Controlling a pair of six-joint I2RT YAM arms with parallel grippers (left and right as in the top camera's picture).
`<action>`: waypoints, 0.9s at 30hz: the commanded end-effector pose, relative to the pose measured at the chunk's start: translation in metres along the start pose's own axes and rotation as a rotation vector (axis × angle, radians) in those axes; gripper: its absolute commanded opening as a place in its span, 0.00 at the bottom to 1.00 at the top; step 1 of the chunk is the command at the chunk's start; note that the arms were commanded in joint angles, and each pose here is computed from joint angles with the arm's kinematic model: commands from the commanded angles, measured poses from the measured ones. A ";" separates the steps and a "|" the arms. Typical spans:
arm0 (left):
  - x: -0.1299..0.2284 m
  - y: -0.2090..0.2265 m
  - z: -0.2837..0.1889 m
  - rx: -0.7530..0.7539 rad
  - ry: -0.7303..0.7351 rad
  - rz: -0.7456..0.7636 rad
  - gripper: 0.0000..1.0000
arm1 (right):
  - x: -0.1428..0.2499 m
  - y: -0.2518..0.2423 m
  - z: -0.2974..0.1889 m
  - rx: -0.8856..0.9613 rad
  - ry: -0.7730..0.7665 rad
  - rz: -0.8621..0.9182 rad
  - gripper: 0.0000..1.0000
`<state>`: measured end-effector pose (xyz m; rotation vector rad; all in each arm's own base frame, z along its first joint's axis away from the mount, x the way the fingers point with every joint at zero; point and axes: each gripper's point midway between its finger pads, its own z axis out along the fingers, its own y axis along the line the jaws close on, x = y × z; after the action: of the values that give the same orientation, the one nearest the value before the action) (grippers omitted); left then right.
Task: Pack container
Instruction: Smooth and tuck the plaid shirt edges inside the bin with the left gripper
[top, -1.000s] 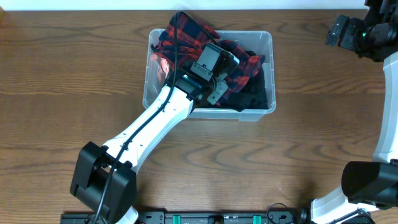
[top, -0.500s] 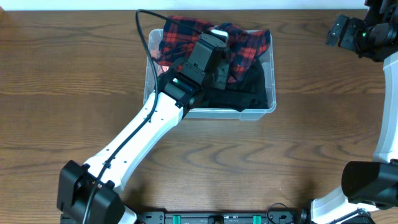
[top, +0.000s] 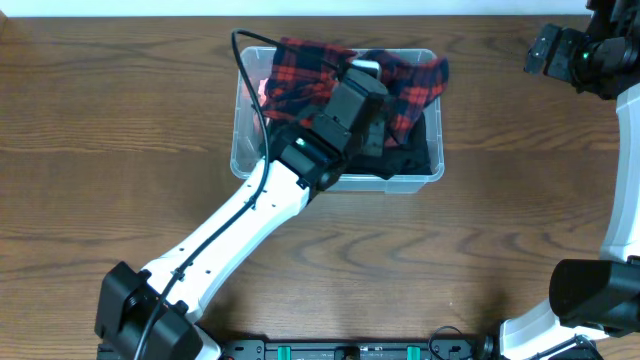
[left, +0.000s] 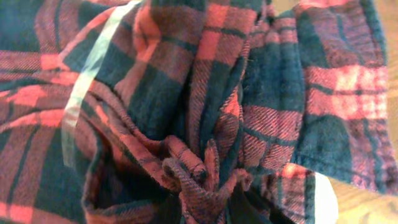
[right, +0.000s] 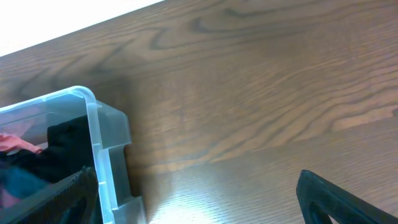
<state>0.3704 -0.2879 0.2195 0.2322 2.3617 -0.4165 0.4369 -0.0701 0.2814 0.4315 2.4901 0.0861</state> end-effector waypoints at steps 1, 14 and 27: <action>-0.031 -0.004 -0.032 -0.042 -0.096 -0.032 0.06 | 0.001 0.001 0.001 0.002 0.004 0.008 0.99; -0.041 0.004 -0.041 -0.096 -0.137 -0.093 0.06 | 0.001 0.001 0.001 0.002 0.003 0.008 0.99; -0.037 -0.001 0.002 -0.104 -0.127 -0.097 0.49 | 0.001 0.001 0.001 0.002 0.004 0.008 0.99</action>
<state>0.3923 -0.2878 0.2343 0.0706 2.2924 -0.3314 0.4370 -0.0701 0.2815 0.4314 2.4897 0.0861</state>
